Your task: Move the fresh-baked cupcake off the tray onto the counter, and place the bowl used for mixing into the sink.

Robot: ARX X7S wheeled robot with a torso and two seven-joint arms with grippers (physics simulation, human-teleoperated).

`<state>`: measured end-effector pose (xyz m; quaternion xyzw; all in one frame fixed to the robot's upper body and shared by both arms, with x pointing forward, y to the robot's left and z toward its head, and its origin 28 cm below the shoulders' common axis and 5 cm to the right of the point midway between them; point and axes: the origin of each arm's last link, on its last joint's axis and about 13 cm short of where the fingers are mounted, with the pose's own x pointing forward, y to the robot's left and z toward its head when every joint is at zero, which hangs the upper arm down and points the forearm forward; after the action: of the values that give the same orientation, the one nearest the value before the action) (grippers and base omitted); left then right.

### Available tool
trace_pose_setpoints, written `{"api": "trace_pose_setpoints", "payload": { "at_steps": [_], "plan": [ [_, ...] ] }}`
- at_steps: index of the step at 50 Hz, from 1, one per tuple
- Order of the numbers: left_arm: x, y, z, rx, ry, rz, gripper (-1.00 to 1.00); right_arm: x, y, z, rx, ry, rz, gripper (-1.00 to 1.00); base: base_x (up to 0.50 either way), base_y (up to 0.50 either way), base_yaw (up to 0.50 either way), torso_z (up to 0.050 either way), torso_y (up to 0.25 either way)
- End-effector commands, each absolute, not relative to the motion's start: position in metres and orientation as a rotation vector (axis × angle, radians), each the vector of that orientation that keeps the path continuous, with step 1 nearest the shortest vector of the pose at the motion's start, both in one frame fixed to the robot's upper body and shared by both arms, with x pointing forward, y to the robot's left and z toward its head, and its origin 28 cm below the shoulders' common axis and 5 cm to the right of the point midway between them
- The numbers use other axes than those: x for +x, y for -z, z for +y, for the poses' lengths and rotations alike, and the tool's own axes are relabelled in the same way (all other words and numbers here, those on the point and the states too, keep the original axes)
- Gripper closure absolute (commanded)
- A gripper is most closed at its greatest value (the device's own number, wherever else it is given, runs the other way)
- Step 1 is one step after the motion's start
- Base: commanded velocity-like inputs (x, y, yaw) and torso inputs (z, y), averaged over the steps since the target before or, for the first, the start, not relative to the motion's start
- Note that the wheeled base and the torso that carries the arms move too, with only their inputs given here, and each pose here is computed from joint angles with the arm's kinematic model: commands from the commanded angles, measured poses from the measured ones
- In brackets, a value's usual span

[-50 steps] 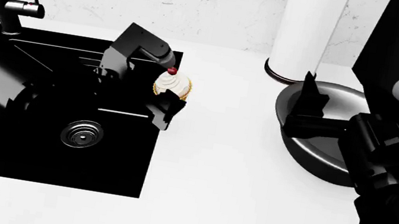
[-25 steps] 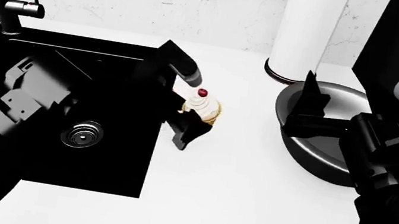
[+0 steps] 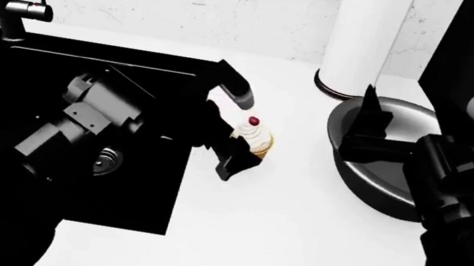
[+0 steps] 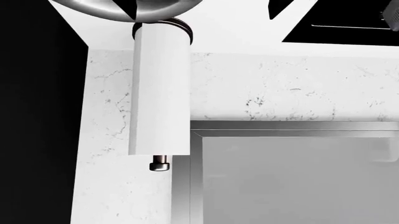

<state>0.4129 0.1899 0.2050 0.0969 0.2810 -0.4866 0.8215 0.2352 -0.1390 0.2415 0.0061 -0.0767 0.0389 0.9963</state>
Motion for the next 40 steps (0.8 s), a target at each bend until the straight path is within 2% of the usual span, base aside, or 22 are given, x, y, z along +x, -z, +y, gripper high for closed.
{"api": "trace_pose_setpoints", "payload": {
  "at_steps": [1, 18, 19, 40],
  "plan": [
    [0.417, -0.197, 0.187, 0.193, 1.045, 0.626, 1.0, 0.237, -0.239, -0.14, 0.012, -0.074, -0.148, -1.0, 0.0, 0.0, 0.0, 0.0, 0.0],
    [0.416, -0.194, 0.187, 0.169, 1.043, 0.646, 1.0, 0.236, -0.237, -0.14, 0.017, -0.074, -0.147, -1.0, 0.0, 0.0, 0.0, 0.0, 0.0],
    [0.416, -0.193, 0.188, 0.169, 1.04, 0.648, -1.0, 0.236, -0.236, -0.14, 0.018, -0.073, -0.145, -1.0, 0.0, 0.0, 0.0, 0.0, 0.0],
    [0.408, -0.204, 0.186, 0.169, 1.033, 0.621, -1.0, 0.234, -0.238, -0.142, 0.022, -0.074, -0.151, -1.0, 0.0, 0.0, 0.0, 0.0, 0.0]
  ]
}}
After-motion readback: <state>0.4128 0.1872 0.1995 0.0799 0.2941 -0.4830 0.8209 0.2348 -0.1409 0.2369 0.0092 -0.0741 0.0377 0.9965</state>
